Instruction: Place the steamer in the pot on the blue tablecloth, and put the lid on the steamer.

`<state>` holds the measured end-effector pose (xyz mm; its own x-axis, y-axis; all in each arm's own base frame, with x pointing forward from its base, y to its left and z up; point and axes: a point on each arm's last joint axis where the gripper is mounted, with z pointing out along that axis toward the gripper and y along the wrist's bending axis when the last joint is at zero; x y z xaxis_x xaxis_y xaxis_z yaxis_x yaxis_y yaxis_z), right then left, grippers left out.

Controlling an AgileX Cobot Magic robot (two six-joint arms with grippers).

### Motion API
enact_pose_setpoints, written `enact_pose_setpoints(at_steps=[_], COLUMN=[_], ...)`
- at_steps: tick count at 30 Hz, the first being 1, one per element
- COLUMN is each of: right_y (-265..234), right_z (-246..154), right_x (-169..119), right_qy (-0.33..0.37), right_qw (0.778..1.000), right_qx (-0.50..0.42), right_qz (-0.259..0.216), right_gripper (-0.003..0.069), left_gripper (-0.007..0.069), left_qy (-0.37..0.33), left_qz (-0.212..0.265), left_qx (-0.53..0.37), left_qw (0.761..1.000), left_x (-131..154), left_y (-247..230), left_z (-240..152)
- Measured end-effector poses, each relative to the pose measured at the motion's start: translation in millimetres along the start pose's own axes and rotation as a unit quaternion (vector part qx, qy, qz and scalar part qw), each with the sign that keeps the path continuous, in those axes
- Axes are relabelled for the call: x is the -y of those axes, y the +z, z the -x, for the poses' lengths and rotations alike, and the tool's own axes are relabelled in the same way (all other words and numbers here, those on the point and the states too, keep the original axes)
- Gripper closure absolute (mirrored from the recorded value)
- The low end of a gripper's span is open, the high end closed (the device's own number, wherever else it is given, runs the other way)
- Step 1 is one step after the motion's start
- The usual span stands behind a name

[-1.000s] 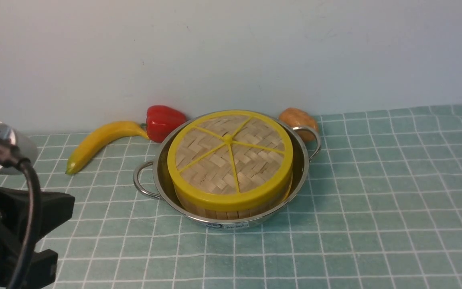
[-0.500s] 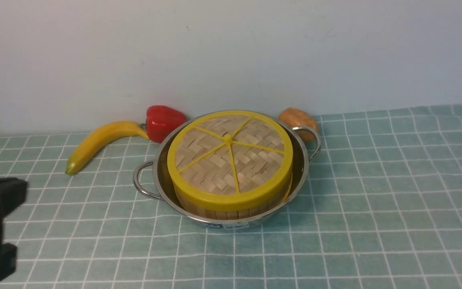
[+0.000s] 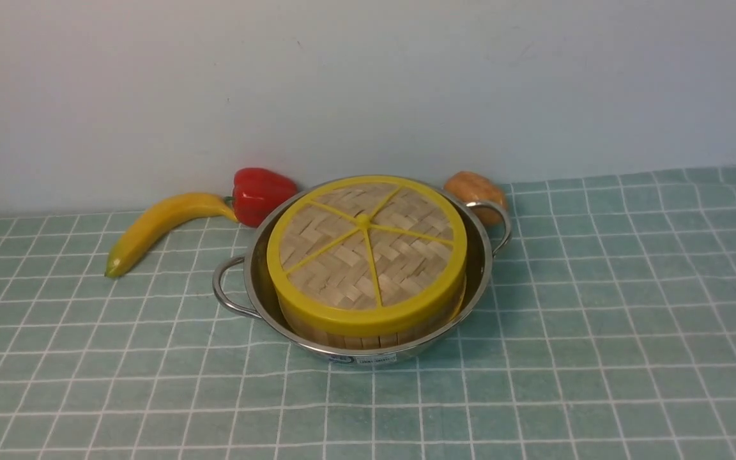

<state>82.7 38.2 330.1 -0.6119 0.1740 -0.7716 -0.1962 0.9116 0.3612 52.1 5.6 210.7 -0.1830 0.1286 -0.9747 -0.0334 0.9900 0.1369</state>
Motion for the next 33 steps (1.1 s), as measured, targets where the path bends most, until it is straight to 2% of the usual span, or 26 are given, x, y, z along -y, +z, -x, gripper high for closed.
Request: enact_pose_setpoints(at_steps=[8,22,25,29,30,31,33], right_y=[0.0,0.0,-0.6,-2.6,-6.2,-7.3,-11.3], right_z=[0.0,0.0,0.6,-1.3,-6.6,-7.1,-21.7], right_x=[-0.1,-0.1,2.8,12.4,21.6,22.2,31.1], right_qy=[0.000,0.000,-0.037,-0.079,-0.099,-0.100,-0.124], right_qw=[1.000,1.000,0.999,0.994,0.984,0.984,0.965], right_qx=[0.000,0.000,0.006,0.054,0.129,0.132,0.211], right_qz=[0.000,0.000,-0.015,-0.047,-0.073,-0.072,-0.092], right_gripper=[0.0517,0.0466,0.0456,0.0449,0.0443,0.0443,0.0436], left_gripper=[0.0566,0.0521,0.0510,0.0508,0.0506,0.0505,0.0498], left_qy=[-0.006,-0.005,-0.005,-0.005,-0.005,-0.005,-0.005], left_qz=[0.000,0.000,0.000,0.000,0.000,0.000,0.000], left_qx=[-0.022,-0.025,-0.025,-0.025,-0.025,-0.025,-0.025], left_qw=[1.000,1.000,1.000,1.000,1.000,1.000,1.000], left_x=[3.2,3.6,3.6,3.6,3.6,3.6,3.6], left_y=[6.5,7.0,7.0,7.0,7.0,7.0,7.0], left_z=[-24.2,-26.7,-26.6,-26.6,-26.6,-26.6,-26.6])
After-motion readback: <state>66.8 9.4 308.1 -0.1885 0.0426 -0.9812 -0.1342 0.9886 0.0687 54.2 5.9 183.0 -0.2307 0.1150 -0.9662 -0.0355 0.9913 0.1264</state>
